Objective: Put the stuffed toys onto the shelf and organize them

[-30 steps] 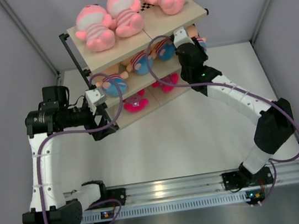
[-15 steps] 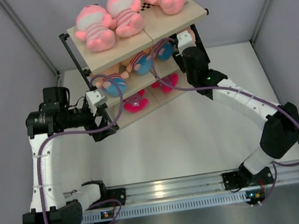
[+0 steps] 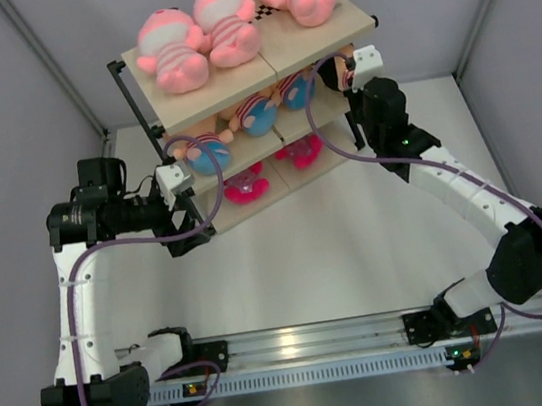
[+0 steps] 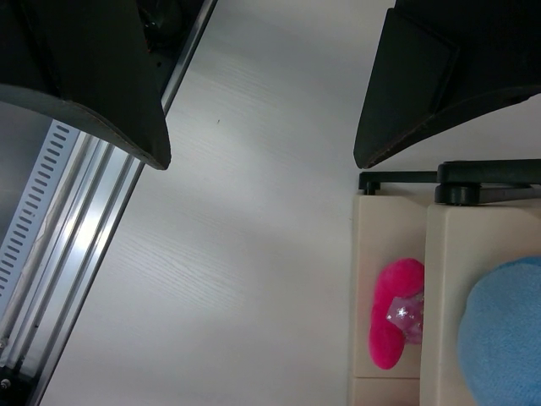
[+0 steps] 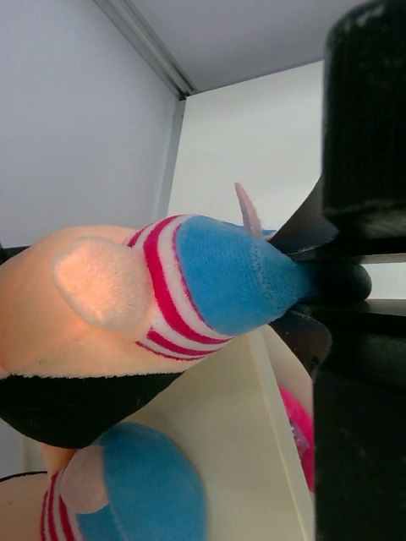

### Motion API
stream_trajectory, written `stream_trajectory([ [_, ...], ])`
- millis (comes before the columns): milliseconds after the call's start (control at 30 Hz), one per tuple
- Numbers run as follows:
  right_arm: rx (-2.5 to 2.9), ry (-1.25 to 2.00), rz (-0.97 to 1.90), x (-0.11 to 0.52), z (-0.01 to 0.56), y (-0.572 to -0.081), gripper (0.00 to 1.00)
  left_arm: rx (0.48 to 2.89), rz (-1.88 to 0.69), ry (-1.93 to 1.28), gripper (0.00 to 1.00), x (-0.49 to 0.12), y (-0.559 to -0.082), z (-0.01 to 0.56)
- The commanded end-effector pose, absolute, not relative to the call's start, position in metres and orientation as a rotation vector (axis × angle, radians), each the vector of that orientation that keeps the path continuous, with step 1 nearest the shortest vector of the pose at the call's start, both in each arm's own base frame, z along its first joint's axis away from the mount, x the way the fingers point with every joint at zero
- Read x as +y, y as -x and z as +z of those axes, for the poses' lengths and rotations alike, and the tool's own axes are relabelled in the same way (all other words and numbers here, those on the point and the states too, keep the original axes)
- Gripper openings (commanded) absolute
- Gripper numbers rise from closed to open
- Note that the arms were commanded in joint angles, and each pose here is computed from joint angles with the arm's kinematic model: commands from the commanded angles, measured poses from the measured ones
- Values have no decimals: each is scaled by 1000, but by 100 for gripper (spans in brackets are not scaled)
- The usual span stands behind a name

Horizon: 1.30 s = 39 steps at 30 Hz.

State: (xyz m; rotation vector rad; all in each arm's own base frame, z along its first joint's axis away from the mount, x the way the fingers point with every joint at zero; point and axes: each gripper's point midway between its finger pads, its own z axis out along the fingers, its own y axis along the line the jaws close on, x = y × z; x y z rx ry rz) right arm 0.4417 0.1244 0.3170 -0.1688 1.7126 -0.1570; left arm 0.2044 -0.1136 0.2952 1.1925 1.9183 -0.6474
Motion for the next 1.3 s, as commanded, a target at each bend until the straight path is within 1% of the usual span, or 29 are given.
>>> stream_trajectory([
  [0,1564,145,-138,124,364,-448,0,1887,-642,-1205,96,-115,-199,300],
  [300,1498,85,-257,122,369,-469,0,1896,-632,-1204,96,-113,-199,298],
  [367,1488,105,-327,128,366,-471,0,1897,-624,-1204,96,-112,-200,298],
  [400,1454,125,-358,134,374,-470,0,1897,-624,-1204,96,-112,-200,298],
  [433,1462,112,-416,132,367,-473,0,1899,-621,-1202,96,-112,-200,298],
  [700,1395,119,-830,124,368,-471,0,1900,-617,-1204,96,-111,-199,297],
  [833,1348,114,-894,126,380,-472,0,1906,-616,-1203,96,-111,-200,296],
  [967,1315,197,-959,131,380,-479,0,1908,-614,-1205,96,-111,-200,296],
  [1067,1339,336,-942,145,368,-488,0,1911,-606,-1202,96,-110,-201,296],
  [1133,1354,346,-899,147,361,-490,0,1913,-605,-1202,96,-109,-200,296],
  [1233,1395,418,-861,150,341,-491,13,1913,-607,-1204,96,-110,-200,295],
  [1267,1403,441,-846,152,336,-491,23,1911,-607,-1206,96,-110,-200,295],
])
